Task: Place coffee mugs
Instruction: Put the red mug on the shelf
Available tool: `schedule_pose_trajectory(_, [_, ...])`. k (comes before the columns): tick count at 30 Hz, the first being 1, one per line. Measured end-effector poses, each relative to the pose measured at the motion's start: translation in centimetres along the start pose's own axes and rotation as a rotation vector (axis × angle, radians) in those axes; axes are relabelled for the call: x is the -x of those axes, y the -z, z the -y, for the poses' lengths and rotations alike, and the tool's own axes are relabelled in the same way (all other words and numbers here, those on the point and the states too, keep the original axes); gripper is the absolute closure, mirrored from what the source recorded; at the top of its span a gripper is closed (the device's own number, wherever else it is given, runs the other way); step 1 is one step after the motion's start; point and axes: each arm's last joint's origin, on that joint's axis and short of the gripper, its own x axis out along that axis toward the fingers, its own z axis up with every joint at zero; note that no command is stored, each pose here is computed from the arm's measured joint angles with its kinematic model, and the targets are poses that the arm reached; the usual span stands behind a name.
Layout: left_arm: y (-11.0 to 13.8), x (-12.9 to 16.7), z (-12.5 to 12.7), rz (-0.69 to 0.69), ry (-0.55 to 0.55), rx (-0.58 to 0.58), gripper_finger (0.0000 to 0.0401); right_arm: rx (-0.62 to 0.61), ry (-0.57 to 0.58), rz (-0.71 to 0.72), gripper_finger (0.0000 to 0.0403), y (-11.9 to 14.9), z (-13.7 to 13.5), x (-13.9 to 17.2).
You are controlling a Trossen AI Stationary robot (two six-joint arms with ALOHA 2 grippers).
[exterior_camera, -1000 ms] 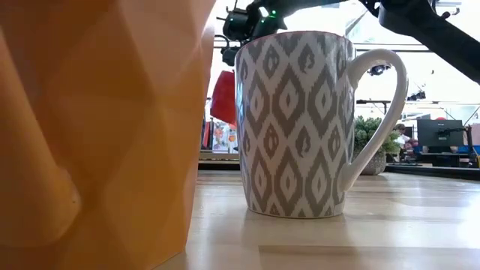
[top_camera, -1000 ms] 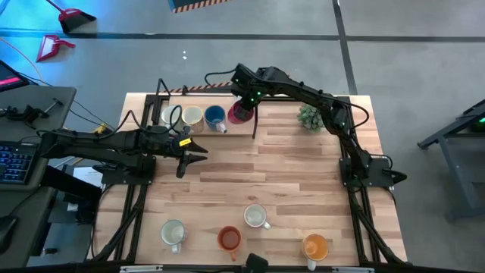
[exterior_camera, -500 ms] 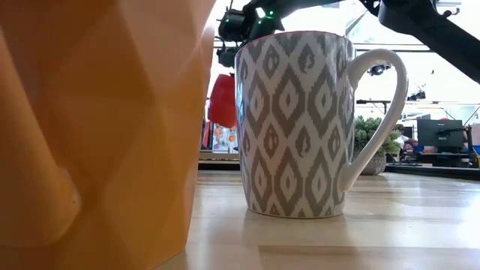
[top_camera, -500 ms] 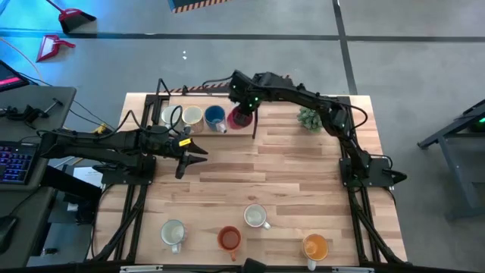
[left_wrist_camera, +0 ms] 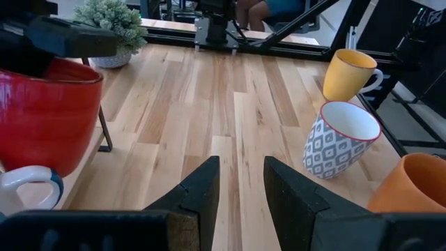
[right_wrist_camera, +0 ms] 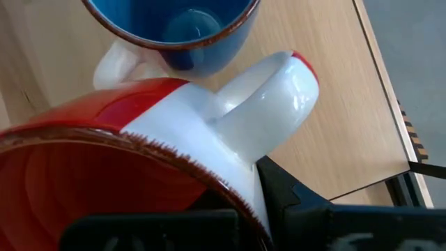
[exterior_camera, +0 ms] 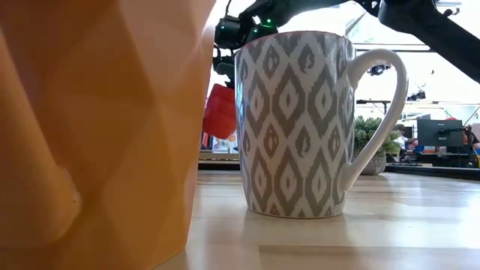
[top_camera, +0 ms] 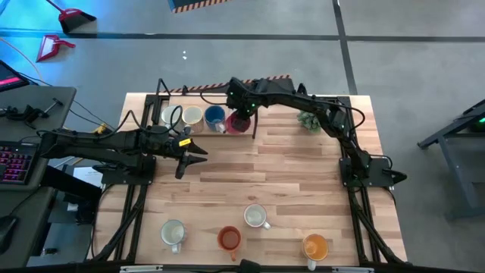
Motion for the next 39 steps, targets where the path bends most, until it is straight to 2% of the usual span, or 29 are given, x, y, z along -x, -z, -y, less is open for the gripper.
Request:
schedule_pose_trajectory(13, [0.0,0.0,0.0,0.0,0.001,0.0,0.03,0.085,-0.002,-0.019,0.0403,0.2,0.0,-0.1])
schedule_pose_trajectory(23, [0.0,0.0,0.0,0.0,0.001,0.0,0.03,0.137,-0.008,-0.094,0.0403,0.6,0.0,-2.7])
schedule_pose_trajectory(35, [0.0,0.0,0.0,-0.001,0.0,0.001,0.03,0.126,0.031,-0.049,0.0403,-0.2,1.7,-1.6])
schedule_pose_trajectory(39, [0.0,0.0,0.0,0.0,0.0,0.001,0.03,0.123,0.009,-0.065,0.0403,0.0,1.8,-1.5])
